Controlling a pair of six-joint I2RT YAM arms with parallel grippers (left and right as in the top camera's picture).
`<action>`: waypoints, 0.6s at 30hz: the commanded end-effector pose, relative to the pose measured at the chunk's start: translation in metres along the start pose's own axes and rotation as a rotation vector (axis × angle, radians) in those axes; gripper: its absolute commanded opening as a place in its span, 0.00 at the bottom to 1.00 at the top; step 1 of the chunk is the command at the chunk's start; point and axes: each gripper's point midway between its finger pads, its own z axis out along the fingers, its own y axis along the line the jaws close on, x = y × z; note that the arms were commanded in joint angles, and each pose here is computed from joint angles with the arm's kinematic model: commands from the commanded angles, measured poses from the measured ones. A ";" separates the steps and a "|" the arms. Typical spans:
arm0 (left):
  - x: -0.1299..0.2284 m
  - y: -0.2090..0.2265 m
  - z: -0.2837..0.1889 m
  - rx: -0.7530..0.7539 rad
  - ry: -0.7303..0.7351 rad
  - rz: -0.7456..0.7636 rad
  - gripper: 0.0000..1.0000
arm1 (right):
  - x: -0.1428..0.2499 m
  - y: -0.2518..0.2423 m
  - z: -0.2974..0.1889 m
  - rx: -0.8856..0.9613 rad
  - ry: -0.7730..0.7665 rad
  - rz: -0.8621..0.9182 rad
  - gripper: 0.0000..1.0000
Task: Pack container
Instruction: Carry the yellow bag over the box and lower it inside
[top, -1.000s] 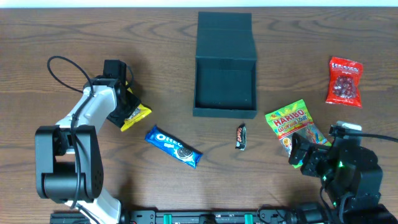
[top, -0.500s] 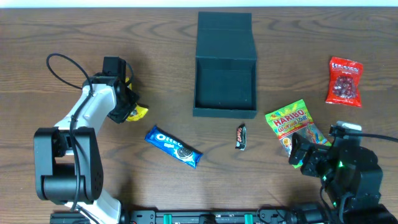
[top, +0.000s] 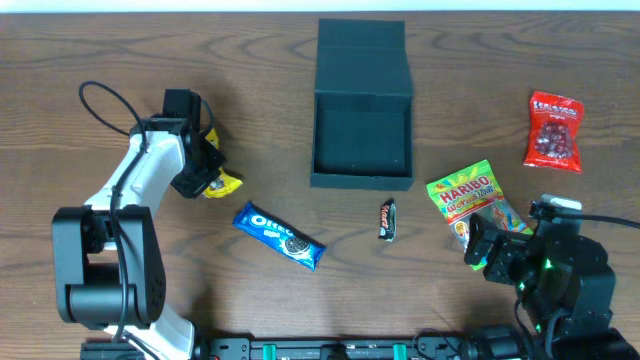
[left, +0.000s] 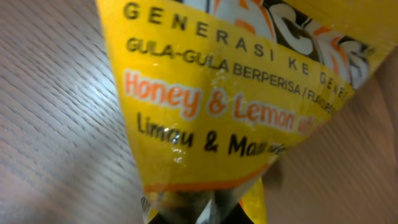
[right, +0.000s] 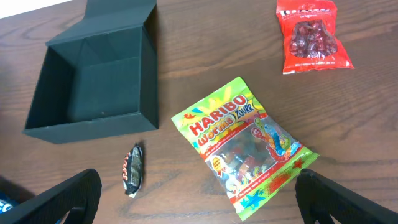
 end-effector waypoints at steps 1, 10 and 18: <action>-0.003 -0.029 -0.036 0.124 -0.023 0.146 0.06 | -0.002 0.001 -0.002 -0.006 -0.008 0.001 0.99; 0.033 -0.074 -0.090 0.211 0.014 0.419 0.06 | -0.002 0.001 -0.002 -0.006 -0.008 0.001 0.99; 0.092 -0.141 -0.144 0.319 -0.031 0.671 0.06 | -0.002 0.001 -0.002 -0.006 -0.008 0.001 0.99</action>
